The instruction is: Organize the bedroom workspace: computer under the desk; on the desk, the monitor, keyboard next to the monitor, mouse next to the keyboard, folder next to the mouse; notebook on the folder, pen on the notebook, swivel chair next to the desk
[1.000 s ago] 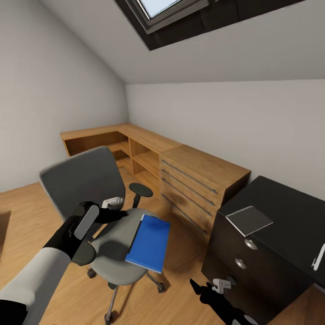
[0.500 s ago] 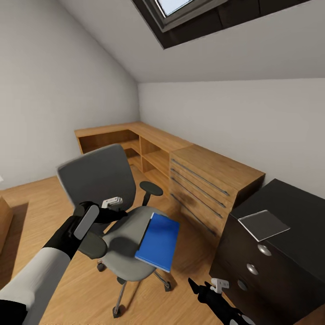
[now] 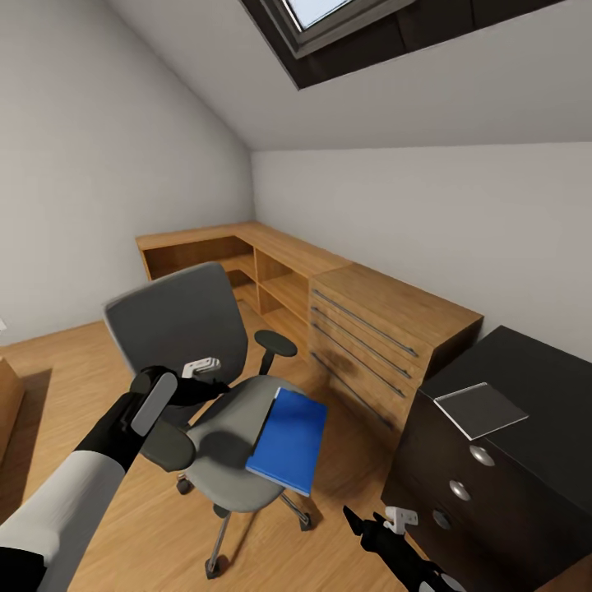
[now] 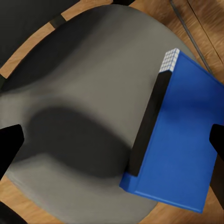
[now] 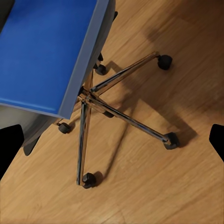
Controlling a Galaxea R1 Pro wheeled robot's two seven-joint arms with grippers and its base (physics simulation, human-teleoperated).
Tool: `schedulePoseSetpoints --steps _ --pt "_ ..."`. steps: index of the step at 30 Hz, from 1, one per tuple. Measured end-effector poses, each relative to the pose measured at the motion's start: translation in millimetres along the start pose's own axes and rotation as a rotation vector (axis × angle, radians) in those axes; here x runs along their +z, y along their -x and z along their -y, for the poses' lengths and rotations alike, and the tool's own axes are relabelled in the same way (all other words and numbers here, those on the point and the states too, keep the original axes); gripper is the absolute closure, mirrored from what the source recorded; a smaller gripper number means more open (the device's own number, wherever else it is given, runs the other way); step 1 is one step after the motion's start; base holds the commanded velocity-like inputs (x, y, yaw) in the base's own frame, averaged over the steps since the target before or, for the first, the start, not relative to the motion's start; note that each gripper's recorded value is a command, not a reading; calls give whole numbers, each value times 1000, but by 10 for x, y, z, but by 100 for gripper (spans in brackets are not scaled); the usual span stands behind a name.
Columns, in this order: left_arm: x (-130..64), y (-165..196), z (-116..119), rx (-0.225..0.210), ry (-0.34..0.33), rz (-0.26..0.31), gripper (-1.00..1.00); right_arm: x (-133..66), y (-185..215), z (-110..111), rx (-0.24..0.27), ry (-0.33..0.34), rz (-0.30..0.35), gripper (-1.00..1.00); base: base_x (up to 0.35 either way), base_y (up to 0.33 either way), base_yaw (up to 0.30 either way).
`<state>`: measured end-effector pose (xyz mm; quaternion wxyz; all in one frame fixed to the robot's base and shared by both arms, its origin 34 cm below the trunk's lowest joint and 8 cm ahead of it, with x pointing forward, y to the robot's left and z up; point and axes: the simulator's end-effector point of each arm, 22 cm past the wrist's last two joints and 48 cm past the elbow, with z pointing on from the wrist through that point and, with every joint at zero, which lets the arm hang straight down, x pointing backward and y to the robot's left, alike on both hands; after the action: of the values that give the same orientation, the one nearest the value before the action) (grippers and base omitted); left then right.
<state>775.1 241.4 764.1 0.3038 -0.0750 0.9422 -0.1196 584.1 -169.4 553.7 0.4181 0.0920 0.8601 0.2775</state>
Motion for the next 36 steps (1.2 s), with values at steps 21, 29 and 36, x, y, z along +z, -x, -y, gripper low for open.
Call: schedulePoseSetpoints --steps 21,29,36 --pt "-103 156 104 17 -20 43 -100 -1 1 7 1 -2 0 -100 0 0 140" --pt "-101 149 122 19 -21 41 -100 -3 0 11 0 -3 0 -100 0 0 11" --pt "-233 293 378 44 -67 82 -100 -4 -1 12 0 -3 0 -100 0 0 1"
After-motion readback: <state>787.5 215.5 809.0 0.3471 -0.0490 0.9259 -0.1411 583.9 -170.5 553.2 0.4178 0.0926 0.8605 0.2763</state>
